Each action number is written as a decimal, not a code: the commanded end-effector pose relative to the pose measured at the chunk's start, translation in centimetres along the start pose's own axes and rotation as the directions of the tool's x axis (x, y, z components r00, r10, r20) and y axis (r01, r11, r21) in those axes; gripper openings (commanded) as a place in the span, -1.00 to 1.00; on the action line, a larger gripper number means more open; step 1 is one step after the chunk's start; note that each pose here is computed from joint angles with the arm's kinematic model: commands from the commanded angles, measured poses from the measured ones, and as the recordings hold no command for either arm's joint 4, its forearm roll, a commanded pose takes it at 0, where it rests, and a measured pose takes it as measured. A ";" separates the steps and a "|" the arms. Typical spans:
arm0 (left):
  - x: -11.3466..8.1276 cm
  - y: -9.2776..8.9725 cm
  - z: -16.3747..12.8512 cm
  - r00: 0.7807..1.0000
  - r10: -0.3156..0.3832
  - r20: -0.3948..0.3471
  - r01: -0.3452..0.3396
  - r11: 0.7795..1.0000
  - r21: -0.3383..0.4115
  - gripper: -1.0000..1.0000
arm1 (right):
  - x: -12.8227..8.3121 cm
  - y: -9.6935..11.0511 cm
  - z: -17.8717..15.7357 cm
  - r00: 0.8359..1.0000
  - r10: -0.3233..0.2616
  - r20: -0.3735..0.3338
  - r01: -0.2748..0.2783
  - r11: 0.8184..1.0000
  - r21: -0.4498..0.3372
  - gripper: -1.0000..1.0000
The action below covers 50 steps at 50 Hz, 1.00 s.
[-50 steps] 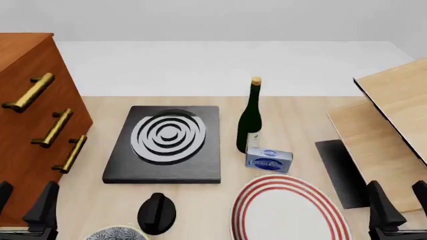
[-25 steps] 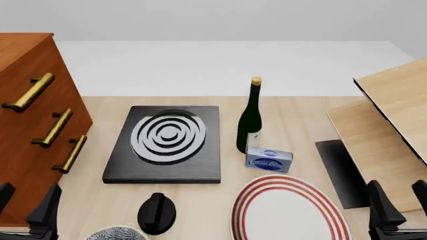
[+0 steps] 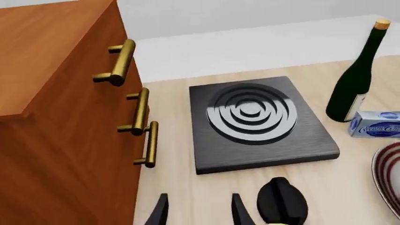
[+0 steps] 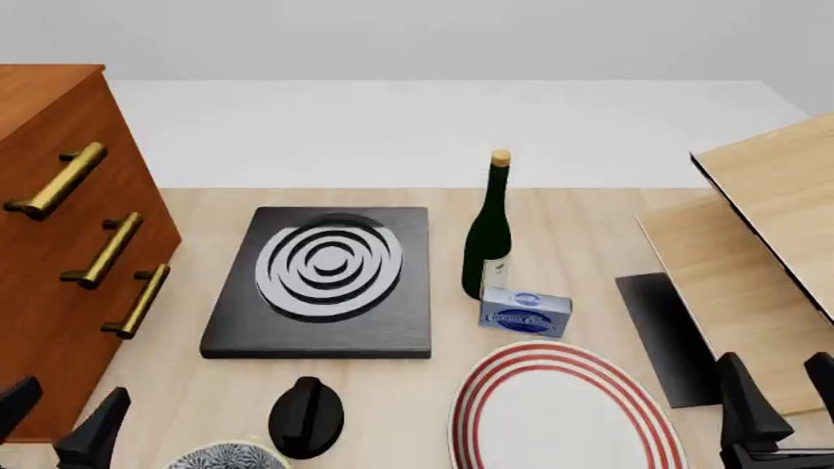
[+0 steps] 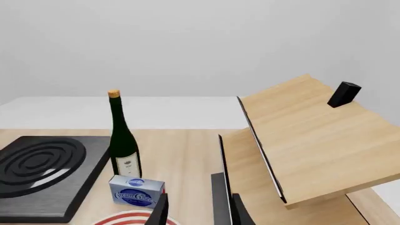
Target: Pick up the akita bowl and put it on the plate.
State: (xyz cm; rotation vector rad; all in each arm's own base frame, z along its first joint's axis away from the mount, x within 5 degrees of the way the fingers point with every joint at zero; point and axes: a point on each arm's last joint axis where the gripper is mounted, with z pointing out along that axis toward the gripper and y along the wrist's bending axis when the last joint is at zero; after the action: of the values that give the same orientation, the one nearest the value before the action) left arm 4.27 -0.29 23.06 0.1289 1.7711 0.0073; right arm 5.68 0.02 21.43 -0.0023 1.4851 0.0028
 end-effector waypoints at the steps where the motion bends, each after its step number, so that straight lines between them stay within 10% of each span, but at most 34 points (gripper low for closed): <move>1: 0.4 -0.2 -0.4 0.995 0.020 -0.096 -0.016 0.999 0.041 1.00 | -0.1 0.0 0.0 1.000 0.000 0.000 0.000 1.000 0.000 1.00; 21: 1.3 -0.5 -1.0 0.969 -0.021 -0.247 0.052 0.991 0.122 1.00 | -0.1 0.0 -0.1 1.000 0.000 0.001 0.000 1.000 -0.001 1.00; 50: -2.3 -0.1 -3.1 0.940 -0.028 -0.340 0.085 0.984 0.156 1.00 | -0.1 0.0 -0.1 1.000 0.000 0.001 0.000 1.000 -0.001 1.00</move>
State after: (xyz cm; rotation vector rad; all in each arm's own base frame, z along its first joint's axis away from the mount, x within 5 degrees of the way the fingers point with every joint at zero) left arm 1.83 -0.39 24.98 0.2025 2.0816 -0.1351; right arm 5.62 0.02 21.56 -0.0027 1.4849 0.0033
